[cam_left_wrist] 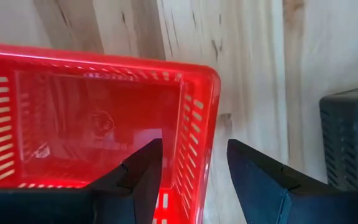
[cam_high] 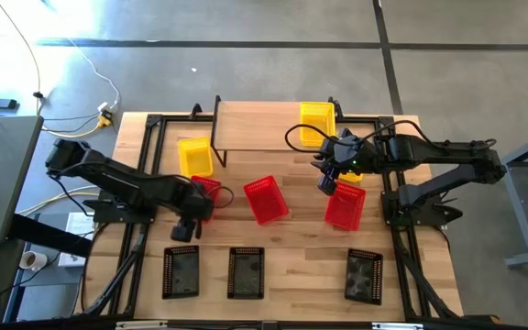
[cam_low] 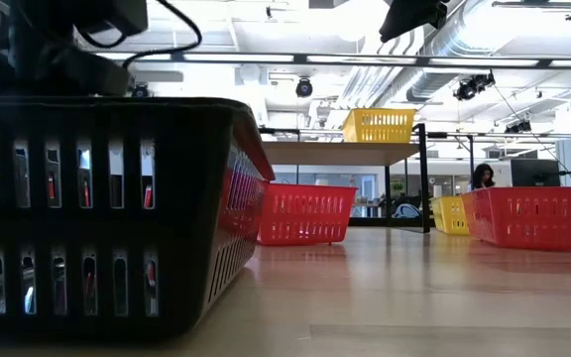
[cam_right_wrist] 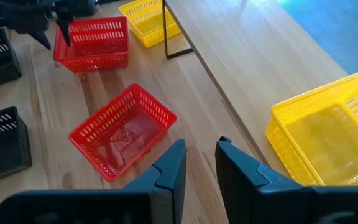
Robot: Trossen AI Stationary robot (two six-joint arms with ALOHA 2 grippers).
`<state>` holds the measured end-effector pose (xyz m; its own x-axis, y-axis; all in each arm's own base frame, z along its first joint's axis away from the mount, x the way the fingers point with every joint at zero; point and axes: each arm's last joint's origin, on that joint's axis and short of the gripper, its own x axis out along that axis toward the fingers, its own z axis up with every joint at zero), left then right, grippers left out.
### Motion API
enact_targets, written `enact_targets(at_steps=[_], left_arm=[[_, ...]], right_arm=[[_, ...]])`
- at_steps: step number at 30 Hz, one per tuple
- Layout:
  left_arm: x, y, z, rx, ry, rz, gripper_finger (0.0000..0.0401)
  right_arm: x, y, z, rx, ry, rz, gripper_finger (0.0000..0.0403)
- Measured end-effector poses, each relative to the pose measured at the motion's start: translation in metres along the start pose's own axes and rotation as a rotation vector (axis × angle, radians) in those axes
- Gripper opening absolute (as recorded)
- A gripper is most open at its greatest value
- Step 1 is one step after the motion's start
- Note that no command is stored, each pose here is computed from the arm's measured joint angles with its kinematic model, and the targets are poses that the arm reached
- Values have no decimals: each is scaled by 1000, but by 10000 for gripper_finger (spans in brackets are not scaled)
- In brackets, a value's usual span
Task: Stack baskets on shelf by color
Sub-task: Put the left red bin on the shelf
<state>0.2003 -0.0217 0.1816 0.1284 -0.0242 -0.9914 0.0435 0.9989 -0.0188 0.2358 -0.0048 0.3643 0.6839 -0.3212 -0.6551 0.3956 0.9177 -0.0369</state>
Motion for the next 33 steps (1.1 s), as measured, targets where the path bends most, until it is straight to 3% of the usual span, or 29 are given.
enact_targets(at_steps=[9, 19, 26, 33], left_arm=[[19, 0, 4, 16, 99, 4, 157], [18, -1, 4, 3, 95, -12, 11], [1, -2, 4, -35, 36, -76, 5], [-47, -3, 16, -29, -148, -83, 1]], right_arm=[[0, 0, 0, -2, 0, 0, 74], [0, 0, 0, -3, 0, 0, 74], [0, 0, 0, 0, 1, 0, 74], [0, 0, 0, 13, 1, 0, 74]])
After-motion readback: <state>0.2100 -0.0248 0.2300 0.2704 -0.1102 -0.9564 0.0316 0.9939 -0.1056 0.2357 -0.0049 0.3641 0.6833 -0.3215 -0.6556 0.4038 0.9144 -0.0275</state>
